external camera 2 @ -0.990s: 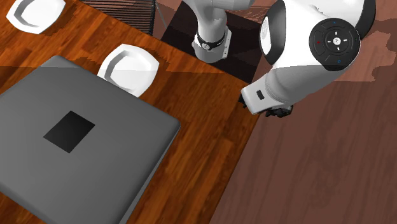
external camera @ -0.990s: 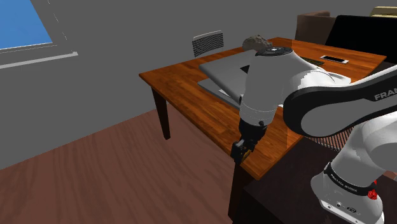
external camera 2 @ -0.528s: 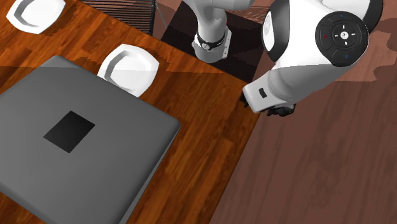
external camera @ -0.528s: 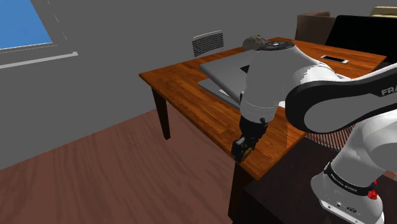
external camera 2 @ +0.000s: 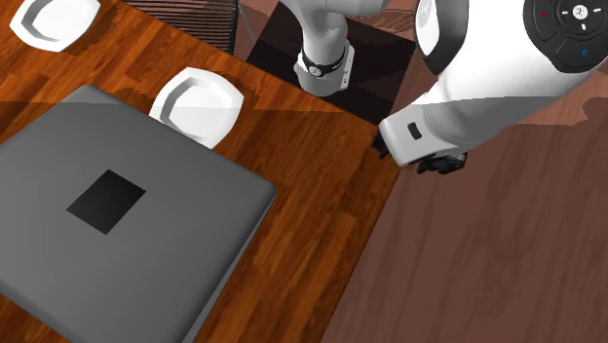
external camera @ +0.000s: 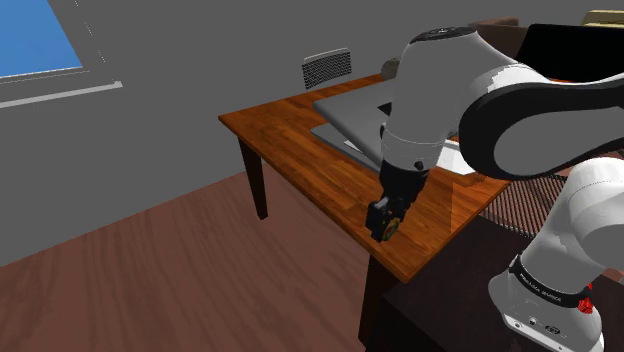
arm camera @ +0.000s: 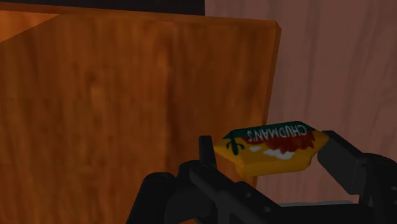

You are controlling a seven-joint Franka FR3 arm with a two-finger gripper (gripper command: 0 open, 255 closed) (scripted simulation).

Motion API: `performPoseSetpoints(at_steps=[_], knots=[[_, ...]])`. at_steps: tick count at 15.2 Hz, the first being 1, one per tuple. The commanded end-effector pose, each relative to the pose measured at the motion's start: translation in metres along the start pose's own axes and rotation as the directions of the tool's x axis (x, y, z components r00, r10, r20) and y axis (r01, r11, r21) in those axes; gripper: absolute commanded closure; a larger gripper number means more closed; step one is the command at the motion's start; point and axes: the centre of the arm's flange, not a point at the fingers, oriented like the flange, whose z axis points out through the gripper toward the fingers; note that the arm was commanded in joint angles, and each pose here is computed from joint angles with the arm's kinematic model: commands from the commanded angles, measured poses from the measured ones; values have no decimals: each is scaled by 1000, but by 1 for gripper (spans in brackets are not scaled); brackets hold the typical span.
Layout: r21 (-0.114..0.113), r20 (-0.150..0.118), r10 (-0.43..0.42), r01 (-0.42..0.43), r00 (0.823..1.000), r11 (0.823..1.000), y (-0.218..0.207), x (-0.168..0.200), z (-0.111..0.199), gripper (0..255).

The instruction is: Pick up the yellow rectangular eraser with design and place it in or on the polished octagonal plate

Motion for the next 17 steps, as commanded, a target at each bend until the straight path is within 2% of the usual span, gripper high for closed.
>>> performPoseSetpoints(at_steps=[1, 6, 17], knots=[[0, 0, 0, 0, 1000, 1000, 0, -1, -10, 255], [0, 0, 0, 0, 1000, 1000, -1, 0, -36, 255], [0, 0, 0, 0, 1000, 1000, 143, 14, -40, 255]])
